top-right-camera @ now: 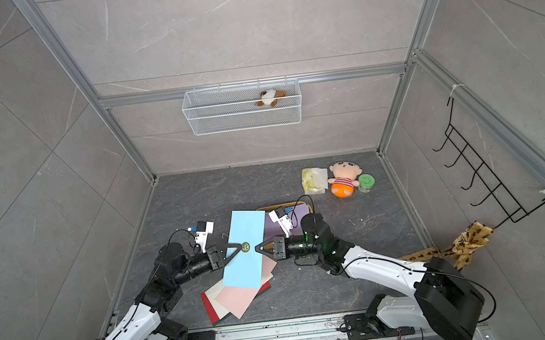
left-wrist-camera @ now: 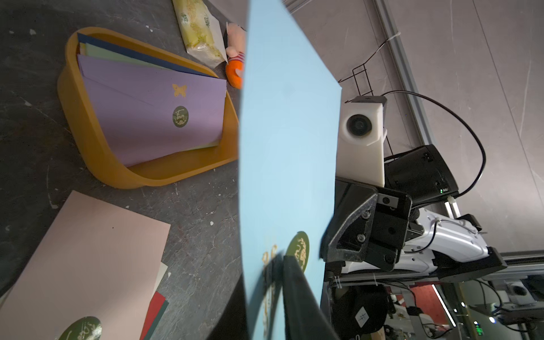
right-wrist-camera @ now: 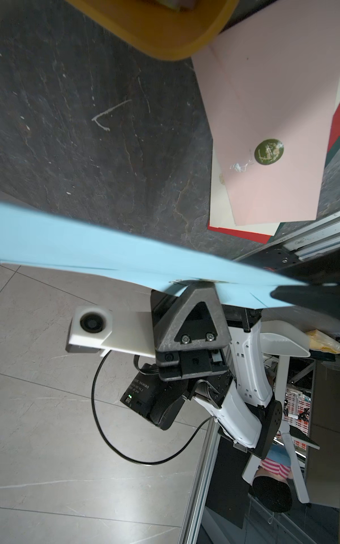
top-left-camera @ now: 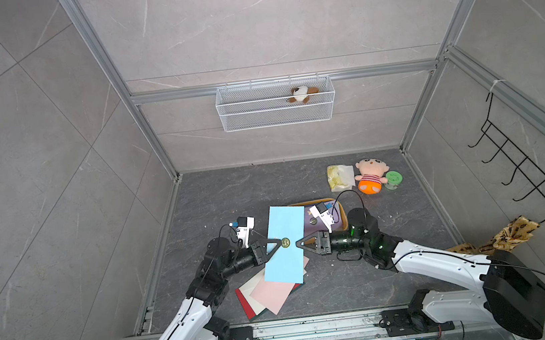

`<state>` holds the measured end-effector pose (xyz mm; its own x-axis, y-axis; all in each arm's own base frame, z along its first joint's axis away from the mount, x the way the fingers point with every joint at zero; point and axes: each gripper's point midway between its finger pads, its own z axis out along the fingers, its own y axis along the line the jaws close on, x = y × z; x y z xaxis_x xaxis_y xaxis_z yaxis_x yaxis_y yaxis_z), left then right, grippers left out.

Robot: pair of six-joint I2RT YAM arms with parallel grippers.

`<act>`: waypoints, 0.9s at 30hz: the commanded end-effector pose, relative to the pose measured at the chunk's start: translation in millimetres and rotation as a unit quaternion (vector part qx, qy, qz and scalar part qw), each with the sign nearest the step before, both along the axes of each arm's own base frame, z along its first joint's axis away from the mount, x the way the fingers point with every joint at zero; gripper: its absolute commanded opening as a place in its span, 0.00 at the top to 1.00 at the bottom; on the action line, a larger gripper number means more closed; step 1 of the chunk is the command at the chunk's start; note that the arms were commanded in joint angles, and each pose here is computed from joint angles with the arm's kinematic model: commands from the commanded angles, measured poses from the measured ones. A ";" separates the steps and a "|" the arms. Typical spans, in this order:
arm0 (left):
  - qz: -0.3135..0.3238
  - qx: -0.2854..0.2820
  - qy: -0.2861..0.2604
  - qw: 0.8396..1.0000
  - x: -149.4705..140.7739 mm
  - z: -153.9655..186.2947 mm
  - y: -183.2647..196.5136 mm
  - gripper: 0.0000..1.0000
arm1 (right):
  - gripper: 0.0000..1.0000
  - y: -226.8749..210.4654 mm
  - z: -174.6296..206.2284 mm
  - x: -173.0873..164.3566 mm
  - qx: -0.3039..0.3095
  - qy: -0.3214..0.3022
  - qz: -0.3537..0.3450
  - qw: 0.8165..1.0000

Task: Put the sealed envelopes into the storage box
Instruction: Pick up the envelope from the center of the board, then place the envelope in the storage box.

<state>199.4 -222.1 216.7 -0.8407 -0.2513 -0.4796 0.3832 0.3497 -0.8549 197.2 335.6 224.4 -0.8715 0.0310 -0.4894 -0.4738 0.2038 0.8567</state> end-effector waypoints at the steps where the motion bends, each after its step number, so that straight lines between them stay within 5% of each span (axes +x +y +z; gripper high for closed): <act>1: 0.002 0.011 -0.042 0.999 7.6 26.9 -1.5 0.92 | 0.78 -1.4 -5.7 -1.6 -0.015 -0.001 0.010 1.000; 4: 0.018 0.092 -0.035 0.995 25.3 17.9 2.2 1.00 | 0.57 -24.3 -22.1 15.7 -0.080 0.002 -0.042 0.996; 11: -0.038 0.262 -0.126 0.956 71.4 19.5 -5.8 1.00 | 0.50 -107.9 -47.0 51.8 -0.234 -0.041 -0.176 0.955; 14: -0.113 0.323 -0.188 0.921 88.7 21.5 -27.4 1.00 | 0.49 -136.1 -50.1 58.9 -0.271 -0.050 -0.219 0.936; 22: -0.287 0.453 -0.298 0.790 126.3 19.6 -107.1 1.00 | 0.49 -179.8 -63.7 54.3 -0.296 -0.035 -0.282 0.912; 25: -0.325 0.484 -0.300 0.755 140.4 0.9 -126.0 1.00 | 0.49 -187.0 -64.6 48.9 -0.301 -0.036 -0.287 0.908; 27: -0.345 0.484 -0.299 0.747 145.8 -8.7 -136.0 1.00 | 0.49 -192.0 -63.8 45.4 -0.306 -0.039 -0.292 0.905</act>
